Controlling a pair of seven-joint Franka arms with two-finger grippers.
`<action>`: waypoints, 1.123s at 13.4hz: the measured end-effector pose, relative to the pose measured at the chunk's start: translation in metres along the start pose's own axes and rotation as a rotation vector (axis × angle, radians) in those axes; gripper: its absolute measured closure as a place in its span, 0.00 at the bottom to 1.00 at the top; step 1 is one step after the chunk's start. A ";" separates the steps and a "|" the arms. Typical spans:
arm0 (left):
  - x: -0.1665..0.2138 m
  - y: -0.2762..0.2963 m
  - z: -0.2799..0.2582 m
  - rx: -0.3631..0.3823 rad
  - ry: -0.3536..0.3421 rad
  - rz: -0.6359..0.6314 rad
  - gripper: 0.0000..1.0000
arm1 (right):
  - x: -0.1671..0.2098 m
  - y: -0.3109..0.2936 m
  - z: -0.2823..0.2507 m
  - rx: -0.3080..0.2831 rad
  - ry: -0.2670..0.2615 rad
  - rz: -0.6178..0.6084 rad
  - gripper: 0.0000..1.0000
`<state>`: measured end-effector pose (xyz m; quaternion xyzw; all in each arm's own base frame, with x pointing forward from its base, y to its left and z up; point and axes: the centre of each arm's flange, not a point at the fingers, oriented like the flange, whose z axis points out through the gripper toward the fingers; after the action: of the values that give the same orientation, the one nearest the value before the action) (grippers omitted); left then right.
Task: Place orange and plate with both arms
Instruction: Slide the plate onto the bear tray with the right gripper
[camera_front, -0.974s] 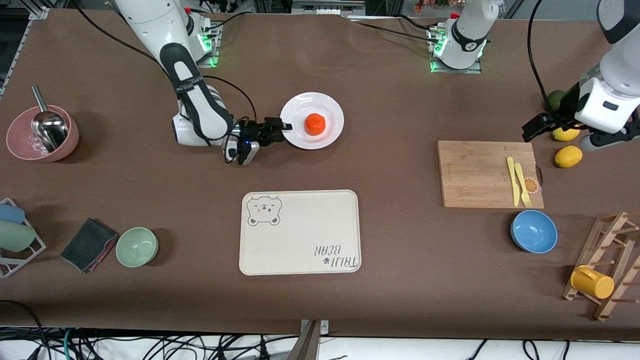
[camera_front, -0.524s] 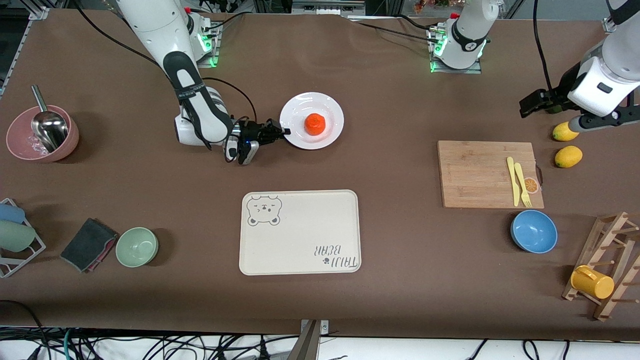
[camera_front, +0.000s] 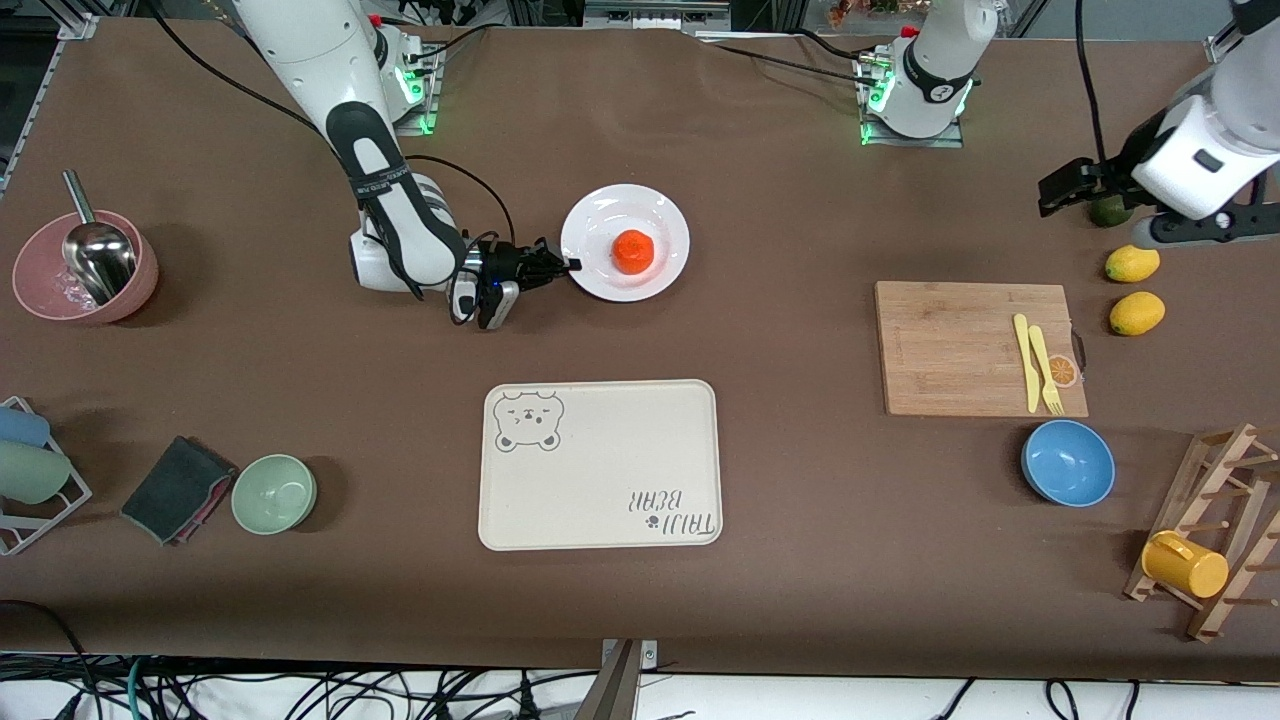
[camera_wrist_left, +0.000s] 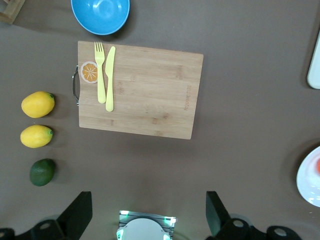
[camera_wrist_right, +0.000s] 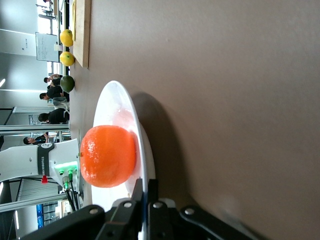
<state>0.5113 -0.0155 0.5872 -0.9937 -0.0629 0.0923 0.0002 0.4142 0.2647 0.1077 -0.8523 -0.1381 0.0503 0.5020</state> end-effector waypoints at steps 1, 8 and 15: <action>0.002 -0.010 -0.006 -0.018 0.010 -0.012 0.00 | 0.007 -0.003 -0.002 0.002 0.011 -0.010 0.96; 0.022 -0.020 -0.016 -0.032 0.032 -0.025 0.00 | 0.143 -0.041 -0.094 -0.038 0.123 -0.001 0.96; 0.026 -0.038 -0.014 -0.039 0.028 -0.060 0.00 | 0.230 0.029 -0.149 0.024 0.173 0.085 0.96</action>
<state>0.5348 0.0261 0.5970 -0.9924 -0.0946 0.0771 -0.0153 0.6730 0.1912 0.1676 -0.8524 -0.0572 -0.0007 0.5197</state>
